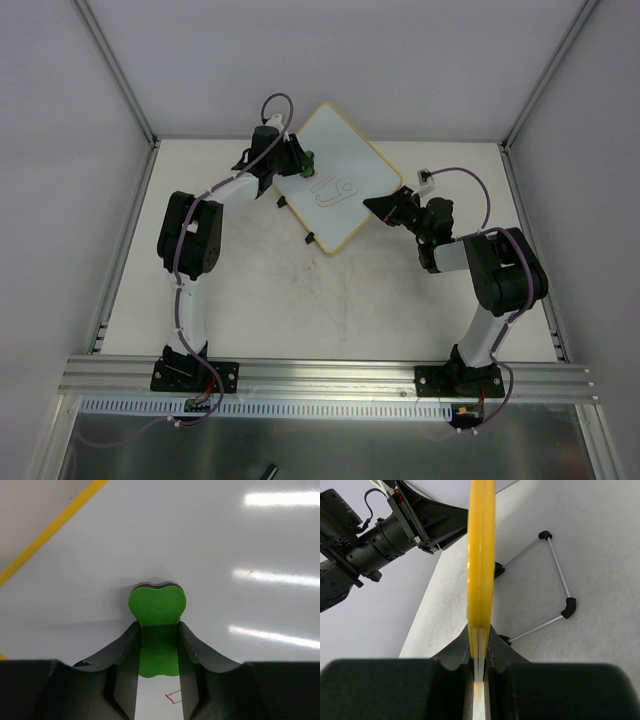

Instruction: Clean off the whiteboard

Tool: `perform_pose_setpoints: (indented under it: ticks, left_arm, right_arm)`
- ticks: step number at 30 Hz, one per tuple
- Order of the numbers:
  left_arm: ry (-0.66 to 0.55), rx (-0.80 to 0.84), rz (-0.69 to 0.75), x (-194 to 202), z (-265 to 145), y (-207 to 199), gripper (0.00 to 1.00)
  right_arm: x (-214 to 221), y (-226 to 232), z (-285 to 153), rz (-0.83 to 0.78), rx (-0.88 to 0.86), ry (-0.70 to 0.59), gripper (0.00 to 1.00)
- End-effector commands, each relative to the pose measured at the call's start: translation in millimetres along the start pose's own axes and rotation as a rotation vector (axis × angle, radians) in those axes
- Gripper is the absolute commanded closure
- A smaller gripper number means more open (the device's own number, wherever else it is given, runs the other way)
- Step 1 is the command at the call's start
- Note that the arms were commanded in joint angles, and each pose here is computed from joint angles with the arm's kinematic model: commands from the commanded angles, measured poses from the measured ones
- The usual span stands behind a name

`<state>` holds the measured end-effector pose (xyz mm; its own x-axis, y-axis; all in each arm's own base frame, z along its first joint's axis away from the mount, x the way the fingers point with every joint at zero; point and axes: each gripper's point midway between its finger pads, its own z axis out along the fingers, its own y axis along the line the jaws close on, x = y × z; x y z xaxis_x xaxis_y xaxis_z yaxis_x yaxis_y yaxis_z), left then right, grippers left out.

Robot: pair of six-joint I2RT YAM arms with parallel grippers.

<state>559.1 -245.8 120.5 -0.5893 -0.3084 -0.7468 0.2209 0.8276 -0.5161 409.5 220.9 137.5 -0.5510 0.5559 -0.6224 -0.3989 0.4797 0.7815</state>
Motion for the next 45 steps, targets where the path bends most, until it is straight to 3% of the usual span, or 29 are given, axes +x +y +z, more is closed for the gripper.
perform_pose_setpoints:
  ticks: [1, 11, 18, 26, 37, 45]
  left_arm:
    - [0.153, -0.170, -0.144, 59.4, -5.6, 49.7, 1.00]
    - [0.130, -0.178, -0.181, 61.3, -19.6, 61.3, 1.00]
    - [0.102, -0.003, -0.152, 59.1, -16.2, 33.5, 1.00]
    - [0.058, 0.162, -0.006, 51.2, -21.1, -7.5, 1.00]
    - [0.050, 0.214, 0.280, 67.1, -17.8, -70.4, 1.00]
    - [0.079, 0.295, 0.386, 86.6, -22.7, -101.8, 1.00]
  right_arm:
    - [6.5, 31.0, -0.7, -0.100, -0.122, 0.030, 1.00]
    - [6.0, 30.5, -0.2, -0.099, -0.122, 0.030, 1.00]
    - [7.2, 29.1, -0.3, -0.095, -0.119, 0.033, 1.00]
    - [6.9, 29.2, 0.1, -0.096, -0.120, 0.032, 1.00]
    - [7.3, 28.7, 0.1, -0.094, -0.119, 0.033, 1.00]
    - [6.7, 29.5, 0.1, -0.095, -0.121, 0.031, 1.00]
